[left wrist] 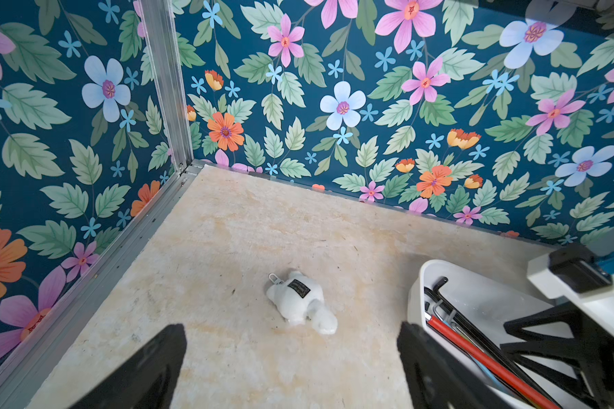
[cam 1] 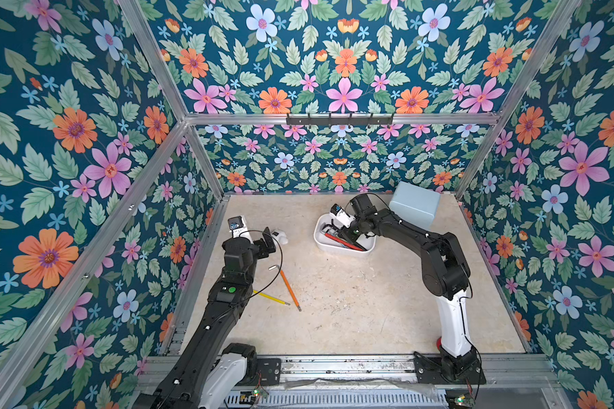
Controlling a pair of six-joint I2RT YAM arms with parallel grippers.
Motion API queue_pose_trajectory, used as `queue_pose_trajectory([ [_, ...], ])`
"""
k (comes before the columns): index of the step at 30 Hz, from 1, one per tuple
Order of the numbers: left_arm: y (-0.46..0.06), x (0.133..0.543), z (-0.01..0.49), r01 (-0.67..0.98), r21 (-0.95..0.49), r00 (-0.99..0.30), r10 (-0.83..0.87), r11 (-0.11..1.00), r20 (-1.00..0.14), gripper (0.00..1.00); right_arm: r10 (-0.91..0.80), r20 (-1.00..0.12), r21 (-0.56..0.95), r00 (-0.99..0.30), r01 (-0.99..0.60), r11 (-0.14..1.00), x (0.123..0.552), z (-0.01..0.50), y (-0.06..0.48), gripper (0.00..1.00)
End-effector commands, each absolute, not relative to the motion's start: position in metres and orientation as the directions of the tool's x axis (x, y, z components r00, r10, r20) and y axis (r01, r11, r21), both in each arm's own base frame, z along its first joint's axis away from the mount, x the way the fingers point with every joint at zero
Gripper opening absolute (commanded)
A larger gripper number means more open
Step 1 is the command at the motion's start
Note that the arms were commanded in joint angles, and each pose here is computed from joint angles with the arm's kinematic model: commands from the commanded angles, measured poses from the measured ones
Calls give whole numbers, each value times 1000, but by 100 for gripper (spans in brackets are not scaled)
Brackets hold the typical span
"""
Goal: Put the hex key on the desktop into the storage box
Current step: Place the Allen key in the storage box, then pick up the Allen key from the center of the board.
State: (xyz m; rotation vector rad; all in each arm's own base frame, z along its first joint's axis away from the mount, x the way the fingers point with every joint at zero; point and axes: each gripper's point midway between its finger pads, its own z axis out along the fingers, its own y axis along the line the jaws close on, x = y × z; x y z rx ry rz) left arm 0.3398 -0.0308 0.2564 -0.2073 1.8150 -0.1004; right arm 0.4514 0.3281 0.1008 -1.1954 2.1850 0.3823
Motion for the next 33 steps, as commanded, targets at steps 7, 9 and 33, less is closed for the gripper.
queue_pose_trajectory([
  [7, -30, 339, 263, -88, -173, -226, -188, 981, -956, 99, -540, -751, 1, -380, -818, 575, 413, 167, 346, 49],
  [9, -30, 339, 263, -86, -175, -226, -190, 981, -955, 99, -517, -766, 8, -382, -809, 587, 394, 174, 355, 50],
  [33, -31, 336, 262, -83, -186, -227, -200, 979, -953, 99, -295, -641, 278, -709, -572, 771, 261, 97, 480, 54],
])
